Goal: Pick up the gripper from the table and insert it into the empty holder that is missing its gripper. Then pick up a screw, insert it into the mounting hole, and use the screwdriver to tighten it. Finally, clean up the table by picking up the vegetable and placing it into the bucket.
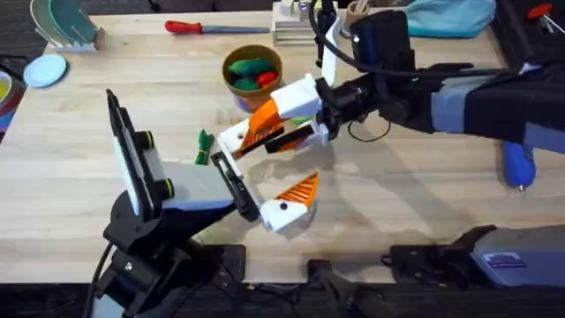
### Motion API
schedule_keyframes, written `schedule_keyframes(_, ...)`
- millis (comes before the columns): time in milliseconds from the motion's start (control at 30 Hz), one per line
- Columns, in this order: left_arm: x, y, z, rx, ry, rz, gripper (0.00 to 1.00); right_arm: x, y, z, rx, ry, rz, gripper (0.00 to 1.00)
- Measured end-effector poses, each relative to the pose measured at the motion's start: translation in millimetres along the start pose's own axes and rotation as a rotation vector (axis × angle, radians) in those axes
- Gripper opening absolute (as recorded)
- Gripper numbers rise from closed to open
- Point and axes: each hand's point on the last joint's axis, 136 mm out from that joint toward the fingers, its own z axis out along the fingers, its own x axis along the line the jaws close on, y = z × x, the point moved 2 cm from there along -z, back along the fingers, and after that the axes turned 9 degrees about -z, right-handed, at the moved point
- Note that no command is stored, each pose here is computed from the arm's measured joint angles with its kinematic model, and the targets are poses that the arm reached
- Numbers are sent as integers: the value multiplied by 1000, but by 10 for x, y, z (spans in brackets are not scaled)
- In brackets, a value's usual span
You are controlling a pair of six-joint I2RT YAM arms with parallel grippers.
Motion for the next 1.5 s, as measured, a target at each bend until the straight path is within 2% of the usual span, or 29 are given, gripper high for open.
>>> schedule_keyframes(167,0,0,0,0,0,0,993,-40,60,-64,-31,-19,-10,991)
schedule_keyframes(333,0,0,0,0,0,0,993,-127,303,-316,-148,-72,-85,993)
schedule_keyframes(567,0,0,0,0,0,0,993,-254,755,-893,-352,-235,-179,992)
schedule_keyframes(667,0,0,0,0,0,0,993,-353,847,-1047,-387,-355,-182,992)
schedule_keyframes(867,0,0,0,0,0,0,992,-628,761,-1231,-320,-670,-175,992)
schedule_keyframes(1067,0,0,0,0,0,0,993,-742,768,-1299,-181,-1021,-353,993)
schedule_keyframes(1133,0,0,0,0,0,0,993,-780,750,-1285,-142,-1095,-392,993)
schedule_keyframes(1233,0,0,0,0,0,0,993,-792,736,-1235,-108,-1144,-430,992)
schedule_keyframes(1367,0,0,0,0,0,0,992,-794,802,-1159,-106,-1148,-478,990)
schedule_keyframes(1500,0,0,0,0,0,0,993,-959,831,-1052,-73,-1145,-489,970)
